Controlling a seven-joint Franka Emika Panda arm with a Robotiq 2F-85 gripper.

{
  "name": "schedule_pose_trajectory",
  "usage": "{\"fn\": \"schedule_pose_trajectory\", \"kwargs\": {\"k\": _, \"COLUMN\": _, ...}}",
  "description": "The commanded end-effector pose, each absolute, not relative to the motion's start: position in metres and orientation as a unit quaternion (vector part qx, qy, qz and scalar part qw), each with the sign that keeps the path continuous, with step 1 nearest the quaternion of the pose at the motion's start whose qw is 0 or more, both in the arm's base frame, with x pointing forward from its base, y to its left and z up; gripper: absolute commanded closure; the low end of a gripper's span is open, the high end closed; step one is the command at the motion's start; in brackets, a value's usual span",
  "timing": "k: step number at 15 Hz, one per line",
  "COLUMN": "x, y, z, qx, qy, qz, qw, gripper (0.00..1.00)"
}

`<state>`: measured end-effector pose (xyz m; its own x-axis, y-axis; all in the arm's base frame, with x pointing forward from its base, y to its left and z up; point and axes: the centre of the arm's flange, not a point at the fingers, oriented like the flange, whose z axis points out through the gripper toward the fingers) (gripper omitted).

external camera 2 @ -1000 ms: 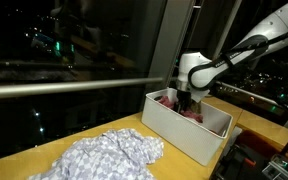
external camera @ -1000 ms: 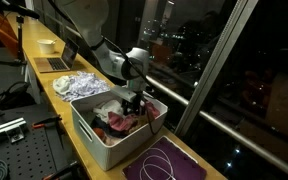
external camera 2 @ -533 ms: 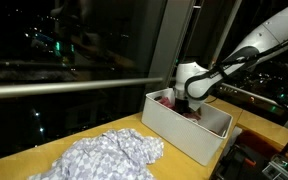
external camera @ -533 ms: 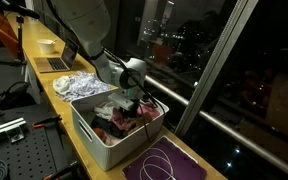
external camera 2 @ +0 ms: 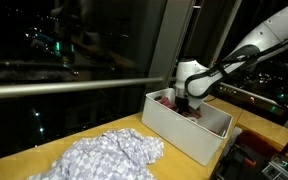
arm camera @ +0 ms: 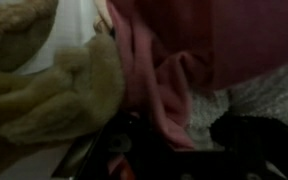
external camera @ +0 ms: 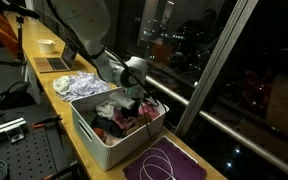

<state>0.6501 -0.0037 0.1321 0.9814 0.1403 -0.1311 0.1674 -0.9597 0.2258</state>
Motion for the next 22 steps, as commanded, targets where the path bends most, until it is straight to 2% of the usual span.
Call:
{"fn": "schedule_pose_trajectory", "kwargs": {"k": 1, "x": 0.633, "y": 0.002, "z": 0.142, "qx": 0.99, "qy": 0.072, "qz": -0.063, "qw": 0.104, "gripper": 0.86}}
{"fn": "schedule_pose_trajectory", "kwargs": {"k": 3, "x": 0.626, "y": 0.004, "z": 0.155, "qx": 0.991, "qy": 0.071, "qz": -0.063, "qw": 0.097, "gripper": 0.89}}
{"fn": "schedule_pose_trajectory", "kwargs": {"k": 8, "x": 0.594, "y": 0.024, "z": 0.214, "qx": 0.992, "qy": 0.075, "qz": -0.051, "qw": 0.086, "gripper": 0.89}}
{"fn": "schedule_pose_trajectory", "kwargs": {"k": 16, "x": 0.551, "y": 0.066, "z": 0.361, "qx": 0.99, "qy": 0.099, "qz": 0.025, "qw": 0.093, "gripper": 0.89}}
{"fn": "schedule_pose_trajectory", "kwargs": {"k": 22, "x": 0.535, "y": 0.136, "z": 0.489, "qx": 0.977, "qy": 0.143, "qz": 0.091, "qw": 0.131, "gripper": 0.89}}
